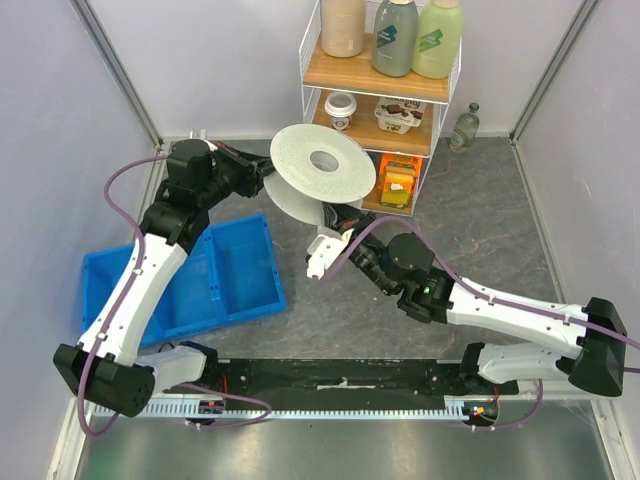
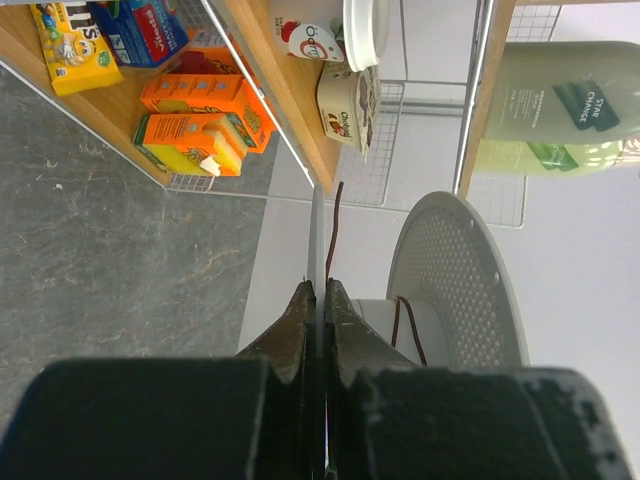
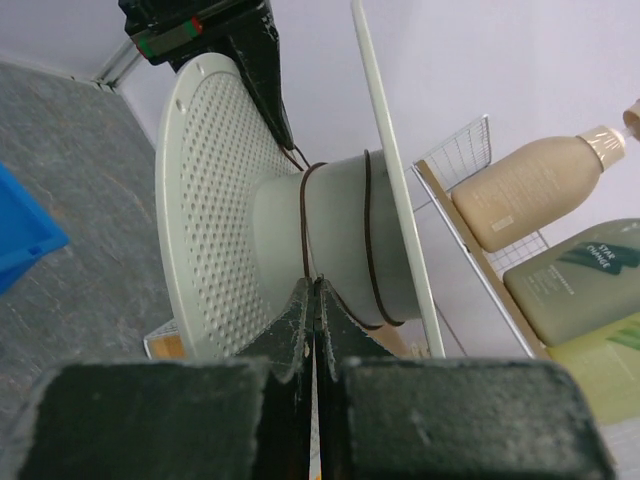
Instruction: Wrap the cables
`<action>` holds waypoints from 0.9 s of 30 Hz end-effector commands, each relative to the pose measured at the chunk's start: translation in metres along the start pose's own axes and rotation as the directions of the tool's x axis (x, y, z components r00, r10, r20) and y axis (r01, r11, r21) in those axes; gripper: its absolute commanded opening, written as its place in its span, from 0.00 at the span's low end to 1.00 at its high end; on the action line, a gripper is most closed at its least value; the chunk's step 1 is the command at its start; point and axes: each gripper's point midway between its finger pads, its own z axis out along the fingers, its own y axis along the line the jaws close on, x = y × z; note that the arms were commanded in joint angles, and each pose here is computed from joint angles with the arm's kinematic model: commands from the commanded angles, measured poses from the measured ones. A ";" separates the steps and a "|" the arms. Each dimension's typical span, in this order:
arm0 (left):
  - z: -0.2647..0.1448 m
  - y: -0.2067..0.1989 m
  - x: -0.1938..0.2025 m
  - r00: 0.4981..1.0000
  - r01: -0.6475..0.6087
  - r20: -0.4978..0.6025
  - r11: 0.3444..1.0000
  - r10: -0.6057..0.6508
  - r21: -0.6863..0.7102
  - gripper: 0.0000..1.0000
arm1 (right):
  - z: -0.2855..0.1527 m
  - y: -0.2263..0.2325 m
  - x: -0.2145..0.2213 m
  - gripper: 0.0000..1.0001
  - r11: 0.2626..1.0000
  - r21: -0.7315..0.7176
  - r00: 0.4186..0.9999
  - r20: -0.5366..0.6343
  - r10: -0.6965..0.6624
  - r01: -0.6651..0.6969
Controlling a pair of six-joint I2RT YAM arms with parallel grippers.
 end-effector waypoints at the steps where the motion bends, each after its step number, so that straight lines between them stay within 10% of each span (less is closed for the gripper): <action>1: -0.001 -0.021 0.002 0.999 -0.003 0.037 0.997 0.000 0.078 0.02 | 0.000 0.017 -0.033 0.00 0.994 -0.035 0.985 0.137 -0.102 0.108; 27: 0.010 -0.002 0.043 0.985 -0.151 -0.061 0.980 0.160 0.127 0.02 | -0.022 0.047 -0.002 0.00 0.975 -0.158 0.987 0.056 -0.150 0.157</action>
